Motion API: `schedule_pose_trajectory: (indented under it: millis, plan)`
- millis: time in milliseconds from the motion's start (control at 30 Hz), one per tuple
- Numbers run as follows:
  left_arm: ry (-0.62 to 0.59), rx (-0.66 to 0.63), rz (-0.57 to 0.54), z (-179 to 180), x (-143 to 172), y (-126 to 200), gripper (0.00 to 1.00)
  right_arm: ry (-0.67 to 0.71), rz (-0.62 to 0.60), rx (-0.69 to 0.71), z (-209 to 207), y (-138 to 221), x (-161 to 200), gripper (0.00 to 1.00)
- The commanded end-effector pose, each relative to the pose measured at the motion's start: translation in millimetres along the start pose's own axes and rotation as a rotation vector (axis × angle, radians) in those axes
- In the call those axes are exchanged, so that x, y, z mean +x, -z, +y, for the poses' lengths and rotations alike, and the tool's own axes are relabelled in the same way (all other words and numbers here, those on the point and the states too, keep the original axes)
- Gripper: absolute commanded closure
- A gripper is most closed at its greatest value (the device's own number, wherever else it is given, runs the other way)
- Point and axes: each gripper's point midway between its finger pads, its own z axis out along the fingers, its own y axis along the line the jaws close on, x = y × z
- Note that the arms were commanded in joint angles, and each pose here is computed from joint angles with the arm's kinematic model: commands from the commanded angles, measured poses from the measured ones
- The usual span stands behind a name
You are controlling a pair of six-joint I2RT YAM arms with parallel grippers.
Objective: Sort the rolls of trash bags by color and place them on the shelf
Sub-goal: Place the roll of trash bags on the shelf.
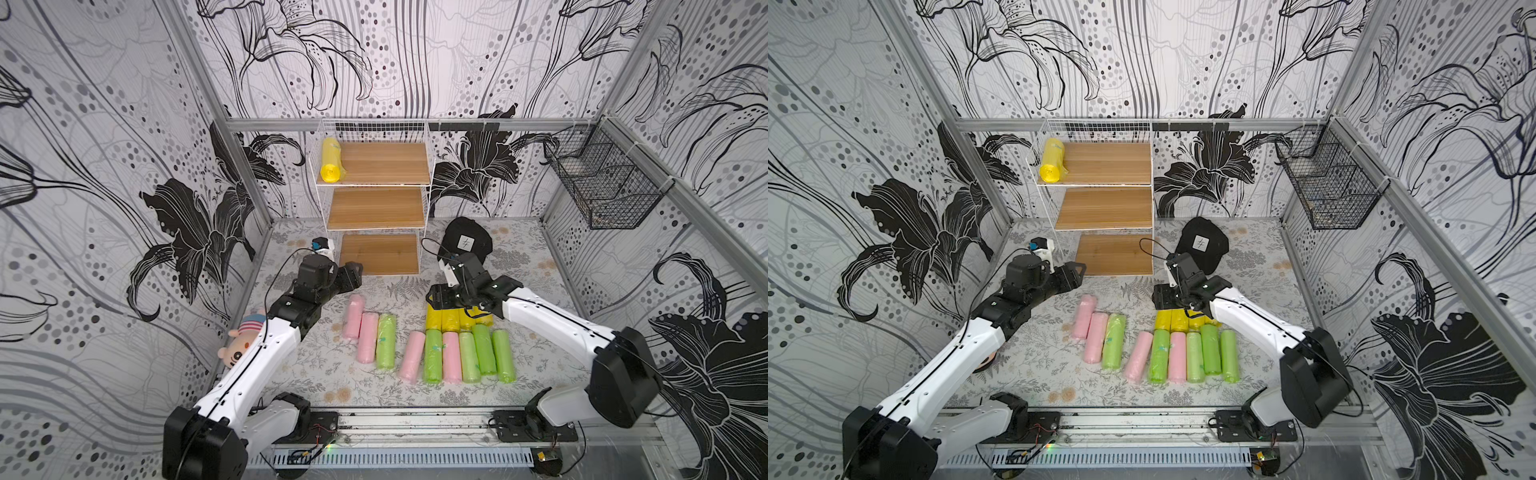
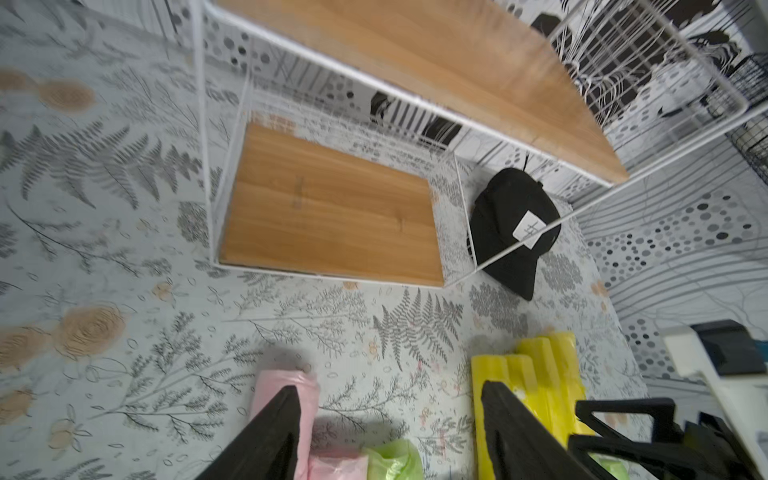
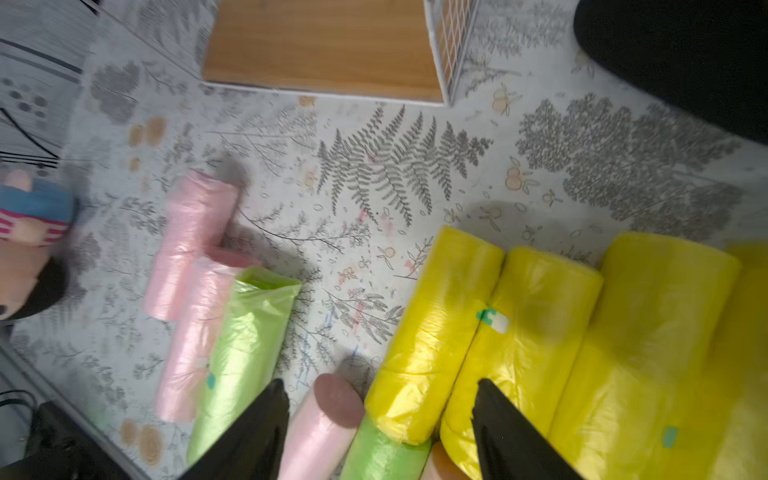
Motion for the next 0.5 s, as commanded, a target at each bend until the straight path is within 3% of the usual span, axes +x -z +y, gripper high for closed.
schedule_pose_trajectory:
  millis: [0, 467]
  plan:
    - [0.014, 0.099, -0.061, -21.8, -11.5, 0.2, 0.28, -0.029, -0.006, 0.104, -13.9, -16.8, -8.1, 0.30]
    - [-0.046, 0.103, -0.047, -22.2, -4.4, -5.8, 0.26, -0.040, 0.104, 0.194, -17.0, -71.2, 4.0, 0.33]
